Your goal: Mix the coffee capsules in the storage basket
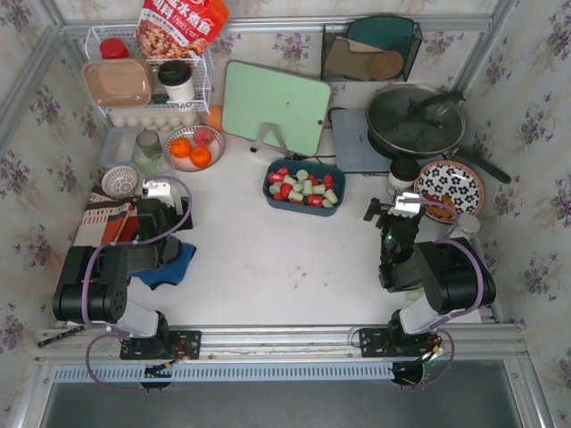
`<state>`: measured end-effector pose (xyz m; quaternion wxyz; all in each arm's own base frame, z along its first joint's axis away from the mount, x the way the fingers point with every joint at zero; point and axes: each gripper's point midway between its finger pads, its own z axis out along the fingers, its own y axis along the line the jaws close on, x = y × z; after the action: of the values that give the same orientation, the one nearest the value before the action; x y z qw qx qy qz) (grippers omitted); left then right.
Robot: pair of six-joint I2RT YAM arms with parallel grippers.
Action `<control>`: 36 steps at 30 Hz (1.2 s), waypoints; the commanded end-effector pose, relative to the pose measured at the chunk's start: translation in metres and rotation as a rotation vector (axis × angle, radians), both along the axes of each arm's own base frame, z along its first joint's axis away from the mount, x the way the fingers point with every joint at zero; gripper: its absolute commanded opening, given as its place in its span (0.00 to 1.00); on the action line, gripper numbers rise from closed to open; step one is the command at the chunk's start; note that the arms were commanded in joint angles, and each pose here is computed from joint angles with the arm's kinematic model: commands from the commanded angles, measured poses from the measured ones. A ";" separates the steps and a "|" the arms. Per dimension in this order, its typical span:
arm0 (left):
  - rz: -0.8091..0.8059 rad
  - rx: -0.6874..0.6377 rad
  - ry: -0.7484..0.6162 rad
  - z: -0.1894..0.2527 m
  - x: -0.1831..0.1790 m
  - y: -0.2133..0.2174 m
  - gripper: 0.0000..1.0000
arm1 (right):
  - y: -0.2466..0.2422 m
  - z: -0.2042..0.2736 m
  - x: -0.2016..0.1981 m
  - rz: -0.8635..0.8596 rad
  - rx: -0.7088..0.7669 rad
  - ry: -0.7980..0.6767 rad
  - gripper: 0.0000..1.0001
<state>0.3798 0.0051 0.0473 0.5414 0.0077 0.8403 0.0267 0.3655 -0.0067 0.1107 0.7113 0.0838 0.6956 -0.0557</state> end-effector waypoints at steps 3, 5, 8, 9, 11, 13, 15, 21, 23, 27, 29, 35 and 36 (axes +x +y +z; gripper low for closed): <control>-0.003 -0.002 -0.034 0.009 0.005 0.000 1.00 | 0.000 0.004 0.001 -0.004 0.003 -0.016 1.00; -0.003 -0.003 -0.034 0.009 0.005 0.000 1.00 | -0.001 0.005 0.001 -0.004 0.003 -0.018 1.00; -0.003 -0.003 -0.033 0.009 0.005 -0.001 1.00 | 0.000 0.004 0.001 -0.003 0.003 -0.015 1.00; -0.003 -0.002 -0.033 0.009 0.005 0.000 1.00 | -0.001 0.004 0.001 -0.004 0.003 -0.015 1.00; -0.003 -0.003 -0.034 0.009 0.005 -0.001 1.00 | -0.001 0.004 0.001 -0.004 0.003 -0.016 1.00; -0.003 -0.003 -0.034 0.009 0.005 0.000 1.00 | 0.000 0.004 0.002 -0.003 0.002 -0.013 1.00; -0.002 -0.003 -0.032 0.009 0.005 -0.001 1.00 | 0.000 0.004 0.002 -0.002 0.004 -0.013 1.00; -0.003 -0.003 -0.034 0.009 0.005 0.000 1.00 | 0.000 0.003 0.001 -0.002 0.002 -0.012 1.00; -0.003 -0.002 -0.033 0.009 0.005 0.000 1.00 | 0.000 0.004 0.002 -0.002 0.003 -0.014 1.00; -0.003 -0.002 -0.034 0.009 0.005 0.000 1.00 | 0.000 0.003 0.001 -0.002 0.004 -0.011 1.00; -0.003 -0.002 -0.033 0.009 0.005 -0.001 1.00 | 0.000 0.004 0.001 -0.003 0.004 -0.013 1.00; -0.004 -0.002 -0.034 0.009 0.005 -0.001 1.00 | 0.000 0.002 0.003 0.001 0.006 -0.005 1.00; -0.003 -0.003 -0.032 0.009 0.005 -0.001 1.00 | -0.001 -0.001 0.006 0.010 0.015 0.010 1.00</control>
<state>0.3798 0.0051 0.0473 0.5414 0.0077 0.8403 0.0267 0.3658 -0.0068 0.1109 0.7113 0.0839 0.6956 -0.0559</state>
